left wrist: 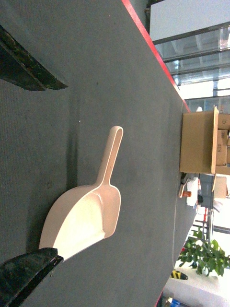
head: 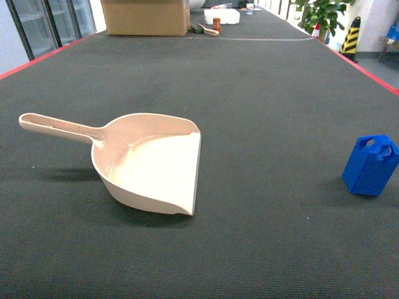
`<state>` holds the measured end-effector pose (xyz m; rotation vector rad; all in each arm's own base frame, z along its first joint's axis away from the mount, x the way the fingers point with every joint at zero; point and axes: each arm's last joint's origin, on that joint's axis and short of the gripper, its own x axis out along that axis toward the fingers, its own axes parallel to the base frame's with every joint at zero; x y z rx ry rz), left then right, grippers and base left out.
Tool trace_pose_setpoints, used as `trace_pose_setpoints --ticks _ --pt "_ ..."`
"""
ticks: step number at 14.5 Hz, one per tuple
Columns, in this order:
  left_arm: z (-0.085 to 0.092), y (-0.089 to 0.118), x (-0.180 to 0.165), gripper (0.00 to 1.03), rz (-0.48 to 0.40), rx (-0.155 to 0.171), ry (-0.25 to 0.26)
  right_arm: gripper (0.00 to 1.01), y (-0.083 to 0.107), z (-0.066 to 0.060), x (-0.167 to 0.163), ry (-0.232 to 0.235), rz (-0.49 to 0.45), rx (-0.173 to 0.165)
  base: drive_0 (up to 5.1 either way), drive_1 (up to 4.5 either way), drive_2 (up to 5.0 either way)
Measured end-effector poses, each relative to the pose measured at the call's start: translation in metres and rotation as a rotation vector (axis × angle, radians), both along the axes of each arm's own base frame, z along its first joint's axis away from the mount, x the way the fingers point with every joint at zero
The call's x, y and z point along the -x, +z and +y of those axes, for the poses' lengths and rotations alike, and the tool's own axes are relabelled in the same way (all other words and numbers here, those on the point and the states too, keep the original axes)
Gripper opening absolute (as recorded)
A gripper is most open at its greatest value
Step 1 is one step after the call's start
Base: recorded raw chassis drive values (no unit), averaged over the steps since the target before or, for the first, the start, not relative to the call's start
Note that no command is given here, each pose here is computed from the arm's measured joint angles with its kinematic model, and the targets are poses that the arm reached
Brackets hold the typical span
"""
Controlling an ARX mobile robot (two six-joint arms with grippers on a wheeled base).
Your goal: Place part in tray to right shelf
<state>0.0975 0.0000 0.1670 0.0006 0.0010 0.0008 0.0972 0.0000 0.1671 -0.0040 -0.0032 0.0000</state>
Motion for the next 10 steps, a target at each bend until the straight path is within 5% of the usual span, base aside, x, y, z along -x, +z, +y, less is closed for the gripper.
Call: trace_pose_setpoints --ticks 10 --pt "0.0 0.0 0.0 0.98 0.0 0.0 0.0 0.98 0.0 0.0 0.0 0.0 0.0 0.0 0.0 0.0 0.0"
